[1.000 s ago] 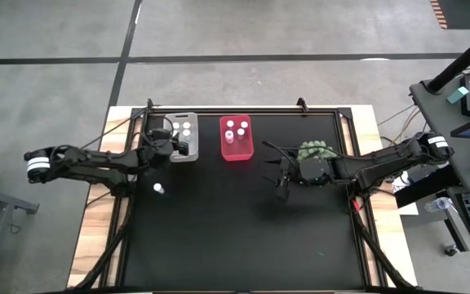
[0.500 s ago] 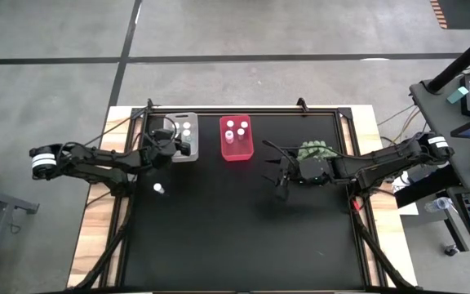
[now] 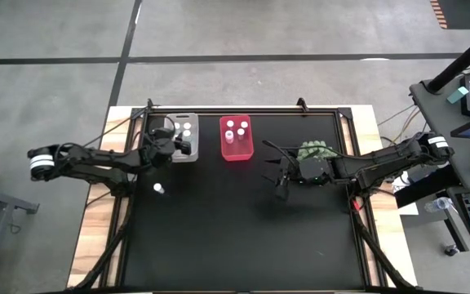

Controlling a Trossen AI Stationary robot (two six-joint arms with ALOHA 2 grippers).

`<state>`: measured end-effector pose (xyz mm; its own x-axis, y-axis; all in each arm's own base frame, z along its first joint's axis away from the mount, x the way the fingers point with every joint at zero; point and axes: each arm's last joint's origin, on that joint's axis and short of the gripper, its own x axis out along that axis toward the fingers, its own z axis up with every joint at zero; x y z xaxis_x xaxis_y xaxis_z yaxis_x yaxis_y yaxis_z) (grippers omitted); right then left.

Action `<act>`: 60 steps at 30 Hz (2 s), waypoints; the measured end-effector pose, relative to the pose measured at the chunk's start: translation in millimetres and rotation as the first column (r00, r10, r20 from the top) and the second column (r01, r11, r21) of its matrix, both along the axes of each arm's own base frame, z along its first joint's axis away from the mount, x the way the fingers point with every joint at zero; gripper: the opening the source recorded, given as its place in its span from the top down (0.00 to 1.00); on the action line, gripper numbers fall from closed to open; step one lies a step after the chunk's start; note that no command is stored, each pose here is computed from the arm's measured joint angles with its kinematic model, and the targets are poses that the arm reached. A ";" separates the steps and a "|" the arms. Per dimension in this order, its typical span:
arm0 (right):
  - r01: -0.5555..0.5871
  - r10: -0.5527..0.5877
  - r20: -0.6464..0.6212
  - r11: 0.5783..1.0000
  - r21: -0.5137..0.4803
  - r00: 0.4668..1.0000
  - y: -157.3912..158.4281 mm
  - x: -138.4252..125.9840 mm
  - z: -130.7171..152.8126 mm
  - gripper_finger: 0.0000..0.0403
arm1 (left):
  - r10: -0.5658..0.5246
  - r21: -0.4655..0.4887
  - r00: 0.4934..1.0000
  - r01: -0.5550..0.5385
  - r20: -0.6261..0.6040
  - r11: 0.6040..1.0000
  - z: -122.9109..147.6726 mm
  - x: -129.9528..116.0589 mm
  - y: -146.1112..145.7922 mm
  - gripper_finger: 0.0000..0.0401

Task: Pick and place medicine bottles into bin by pill shape (circle, oval)
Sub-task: Put the blue capsule bottle into the pink bin

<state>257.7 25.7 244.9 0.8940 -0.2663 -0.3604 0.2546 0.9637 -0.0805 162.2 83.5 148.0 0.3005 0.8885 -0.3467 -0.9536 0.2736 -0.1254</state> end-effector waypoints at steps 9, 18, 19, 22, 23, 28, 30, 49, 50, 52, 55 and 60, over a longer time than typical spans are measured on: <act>0.000 0.000 -0.005 1.000 -0.001 1.000 0.0 -0.2 -0.5 0.42 | -0.163 0.036 0.983 0.160 0.087 0.986 31.7 8.1 -3.0 0.63; -0.008 0.008 -0.023 1.000 0.001 1.000 0.0 -1.5 -4.0 0.41 | -0.551 0.156 0.796 0.529 0.251 0.834 87.9 19.3 -37.4 0.63; -0.008 0.008 -0.024 1.000 0.001 1.000 0.0 -1.7 -4.6 0.41 | -0.588 0.169 0.763 0.564 0.267 0.808 93.4 19.8 -43.2 0.63; -0.008 0.008 -0.032 1.000 0.000 0.999 -0.1 -2.7 -7.7 0.41 | -0.672 0.204 0.673 0.643 0.309 0.738 108.7 20.9 -60.9 0.63; -0.008 0.008 -0.035 1.000 0.000 0.999 -0.2 -3.0 -8.6 0.41 | -0.694 0.213 0.645 0.665 0.321 0.716 113.0 21.4 -67.0 0.63; -0.008 0.008 -0.045 1.000 -0.001 0.999 -0.4 -4.5 -12.9 0.41 | -0.734 0.151 0.566 0.744 0.374 0.651 124.0 26.5 -89.3 0.63; -0.008 0.008 -0.047 1.000 -0.002 0.999 -0.4 -4.8 -13.9 0.41 | -0.723 0.055 0.586 0.762 0.366 0.645 123.8 30.5 -94.9 0.63; -0.009 0.009 -0.070 1.000 -0.005 0.998 -0.8 -7.8 -21.7 0.41 | -0.584 -0.880 0.807 0.211 -0.088 0.425 73.6 36.3 -118.8 0.63; -0.009 0.009 -0.070 1.000 -0.005 0.997 -0.9 -7.9 -22.0 0.41 | -0.580 -0.886 0.807 0.183 -0.112 0.426 72.6 33.7 -118.5 0.63; -0.009 0.009 -0.071 1.000 -0.005 0.997 -0.9 -8.0 -22.2 0.41 | -0.570 -0.892 0.808 0.140 -0.149 0.431 73.0 27.9 -117.5 0.63; -0.010 0.009 -0.070 1.000 -0.006 0.997 -0.9 -8.0 -22.2 0.41 | -0.558 -0.895 0.809 0.096 -0.185 0.436 77.5 16.8 -115.6 0.63; -0.010 0.009 -0.067 1.000 -0.005 0.998 -0.8 -7.8 -21.9 0.41 | -0.536 -0.895 0.819 0.063 -0.207 0.442 83.4 -1.7 -112.1 0.63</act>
<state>249.9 24.9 223.1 0.8706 -0.2599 -0.4178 0.2392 0.9656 -0.1021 160.5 -28.6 231.4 0.1037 -0.0181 -0.9944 -0.8352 0.5414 -0.0970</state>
